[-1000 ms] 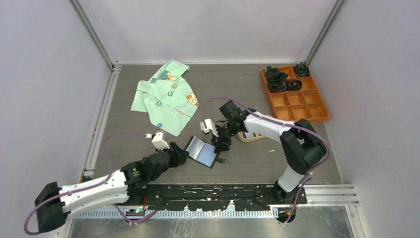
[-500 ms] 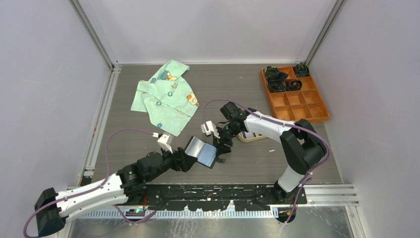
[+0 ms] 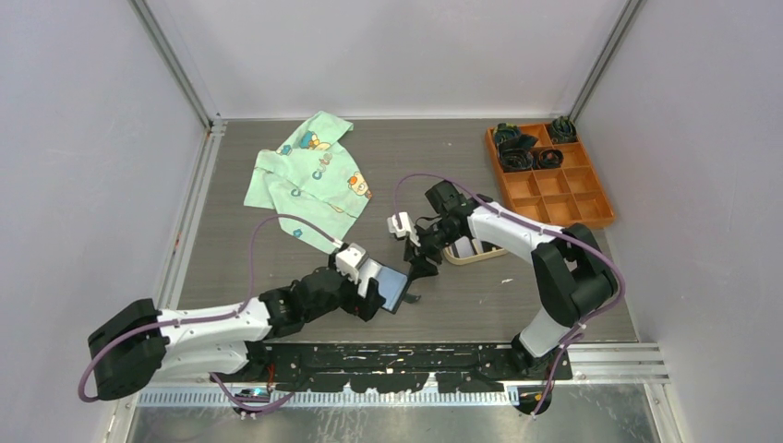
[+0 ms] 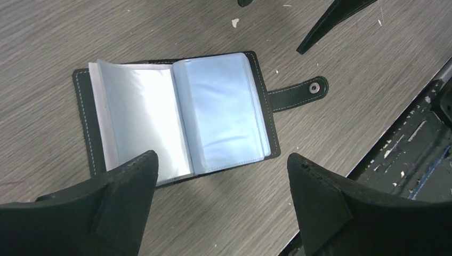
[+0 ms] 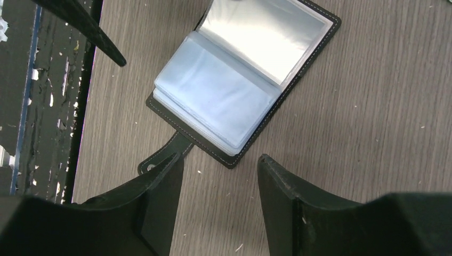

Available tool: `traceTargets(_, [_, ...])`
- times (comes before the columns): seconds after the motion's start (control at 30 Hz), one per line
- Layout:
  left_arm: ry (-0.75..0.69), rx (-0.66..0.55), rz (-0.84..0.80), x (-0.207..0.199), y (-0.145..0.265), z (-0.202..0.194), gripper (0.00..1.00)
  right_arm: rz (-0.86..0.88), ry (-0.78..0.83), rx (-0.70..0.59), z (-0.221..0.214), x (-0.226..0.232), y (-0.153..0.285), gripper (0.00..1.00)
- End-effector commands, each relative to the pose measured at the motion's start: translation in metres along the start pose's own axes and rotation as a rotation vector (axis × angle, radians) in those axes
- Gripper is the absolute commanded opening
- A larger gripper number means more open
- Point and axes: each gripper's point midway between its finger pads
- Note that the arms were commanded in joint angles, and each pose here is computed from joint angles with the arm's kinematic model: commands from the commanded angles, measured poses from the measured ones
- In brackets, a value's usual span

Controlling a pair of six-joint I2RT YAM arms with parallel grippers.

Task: Put the credit cards into the card holder
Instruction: Open the card holder at the center of the board, then turn over the card slot in the card holder.

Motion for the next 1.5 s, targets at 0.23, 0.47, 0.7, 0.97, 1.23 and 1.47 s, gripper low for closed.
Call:
traceTargets(0.23, [-0.059,-0.04,0.027,-0.009,-0.035,0.021,0.93,-0.033,0.033,-0.064,0.016,-0.005,0.017,0.59])
traceTargets(0.47, [-0.037,-0.016,0.067,-0.015,-0.044,0.015,0.87,-0.035,0.026,-0.07,0.014,-0.006,0.019,0.58])
traceTargets(0.7, [-0.024,0.035,0.203,-0.008,-0.046,-0.003,0.81,-0.028,0.025,-0.07,0.014,-0.005,0.019,0.59])
traceTargets(0.97, [-0.087,0.076,0.311,-0.003,-0.049,-0.014,0.83,-0.032,0.022,-0.074,0.014,-0.005,0.021,0.58])
traceTargets(1.23, [-0.107,0.112,0.348,0.004,-0.051,-0.028,0.77,-0.032,0.022,-0.08,0.014,-0.005,0.022,0.58])
traceTargets(1.47, [-0.106,0.131,0.34,0.003,-0.051,-0.033,0.6,-0.03,0.022,-0.084,0.015,-0.005,0.023,0.58])
Point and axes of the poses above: each gripper's point midway between its finger pads, its own y axis back along the fingers, its own x axis along the line the jaws close on, z = x × y, and after that the axes turned 9 degrees about y, right-handed
